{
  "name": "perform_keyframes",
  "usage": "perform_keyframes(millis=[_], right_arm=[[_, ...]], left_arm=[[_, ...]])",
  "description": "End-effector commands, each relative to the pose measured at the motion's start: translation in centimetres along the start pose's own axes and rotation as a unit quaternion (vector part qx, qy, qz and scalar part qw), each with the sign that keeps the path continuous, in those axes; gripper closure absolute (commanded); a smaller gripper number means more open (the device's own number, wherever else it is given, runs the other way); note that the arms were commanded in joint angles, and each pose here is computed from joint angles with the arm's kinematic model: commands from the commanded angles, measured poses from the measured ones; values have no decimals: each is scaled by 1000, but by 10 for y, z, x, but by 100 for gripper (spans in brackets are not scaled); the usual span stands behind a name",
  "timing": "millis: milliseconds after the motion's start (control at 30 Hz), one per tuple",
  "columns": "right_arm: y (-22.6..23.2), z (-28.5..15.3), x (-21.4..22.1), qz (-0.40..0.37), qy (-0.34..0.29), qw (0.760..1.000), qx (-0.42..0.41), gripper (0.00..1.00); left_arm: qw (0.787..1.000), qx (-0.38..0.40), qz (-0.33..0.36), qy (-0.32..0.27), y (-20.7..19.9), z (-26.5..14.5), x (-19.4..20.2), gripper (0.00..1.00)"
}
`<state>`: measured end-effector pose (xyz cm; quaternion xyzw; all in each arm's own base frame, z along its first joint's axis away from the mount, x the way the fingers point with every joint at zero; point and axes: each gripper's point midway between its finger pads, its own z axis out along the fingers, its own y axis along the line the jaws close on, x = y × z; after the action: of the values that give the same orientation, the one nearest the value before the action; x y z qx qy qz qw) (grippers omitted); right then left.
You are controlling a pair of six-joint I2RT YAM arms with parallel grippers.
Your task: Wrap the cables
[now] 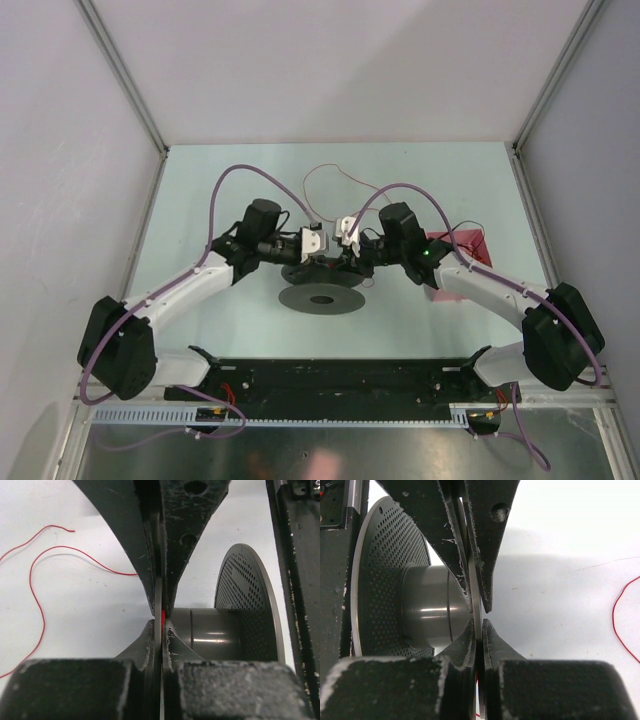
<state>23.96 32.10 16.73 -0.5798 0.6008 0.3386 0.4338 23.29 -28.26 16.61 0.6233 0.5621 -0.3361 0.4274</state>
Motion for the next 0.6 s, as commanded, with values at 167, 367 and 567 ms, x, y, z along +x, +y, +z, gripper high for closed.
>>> perform_keyframes(millis=[167, 367, 567], right_arm=[[-19, -10, -25, -15, -34, 999, 33, 74], [-23, -31, 7, 9, 14, 999, 30, 53], [-24, -39, 40, 32, 53, 998, 14, 53]], left_arm=[[1000, -23, -10, -19, 16, -9, -17, 100], [998, -45, 17, -27, 22, -26, -21, 100], [998, -55, 13, -33, 26, -34, -22, 100]])
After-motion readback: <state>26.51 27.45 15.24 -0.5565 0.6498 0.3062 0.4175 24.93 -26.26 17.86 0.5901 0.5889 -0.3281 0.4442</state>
